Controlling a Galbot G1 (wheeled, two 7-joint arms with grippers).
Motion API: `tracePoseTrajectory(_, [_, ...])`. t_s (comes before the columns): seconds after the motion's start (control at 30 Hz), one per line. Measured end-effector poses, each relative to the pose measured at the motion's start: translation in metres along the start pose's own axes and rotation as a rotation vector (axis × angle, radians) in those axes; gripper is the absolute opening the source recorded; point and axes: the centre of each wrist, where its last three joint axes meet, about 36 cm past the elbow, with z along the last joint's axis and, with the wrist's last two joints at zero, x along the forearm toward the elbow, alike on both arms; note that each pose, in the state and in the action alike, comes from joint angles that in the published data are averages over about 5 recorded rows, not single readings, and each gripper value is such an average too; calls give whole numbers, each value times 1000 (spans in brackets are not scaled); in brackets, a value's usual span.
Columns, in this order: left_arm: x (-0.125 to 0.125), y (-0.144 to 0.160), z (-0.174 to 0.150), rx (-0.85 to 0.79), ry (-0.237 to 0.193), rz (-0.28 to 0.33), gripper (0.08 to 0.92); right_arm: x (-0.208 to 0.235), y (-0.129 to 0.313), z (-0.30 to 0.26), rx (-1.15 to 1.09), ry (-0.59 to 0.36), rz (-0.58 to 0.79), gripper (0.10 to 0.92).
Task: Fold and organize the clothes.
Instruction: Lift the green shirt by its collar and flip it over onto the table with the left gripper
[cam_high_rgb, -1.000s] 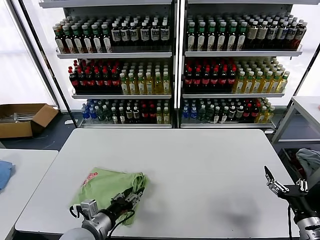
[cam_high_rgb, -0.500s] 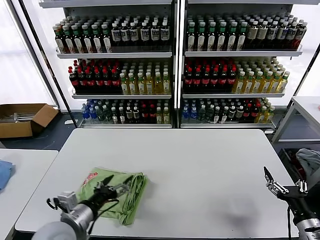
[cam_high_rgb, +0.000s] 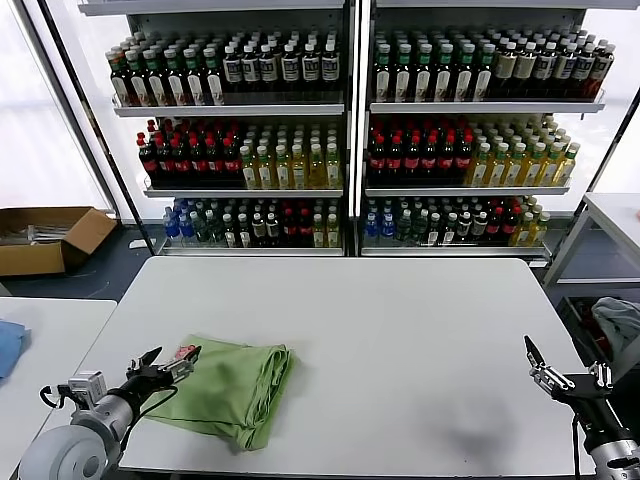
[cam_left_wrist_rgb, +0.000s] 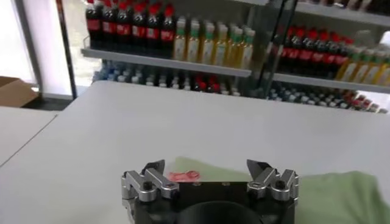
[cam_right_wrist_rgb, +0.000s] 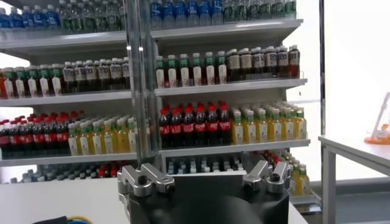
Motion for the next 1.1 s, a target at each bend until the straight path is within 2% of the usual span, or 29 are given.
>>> tracePoseTrajectory(0.37, [-17, 17, 28, 6, 50, -31, 823, -2, 4, -2, -5, -6, -10, 823])
tracePoseTrajectory(0.47, [-20, 15, 33, 10, 57, -25, 787, -1, 4, -3, -3, -7, -9, 823])
tracePoseTrajectory(0.83, [-24, 2, 49, 32, 64, 3, 472, 3, 5, -6, -5, -15, -8, 823])
tracePoseTrajectory(1.1, [-21, 0, 51, 66, 40, -6, 246, 4, 6, -8, -5, -21, -6, 823])
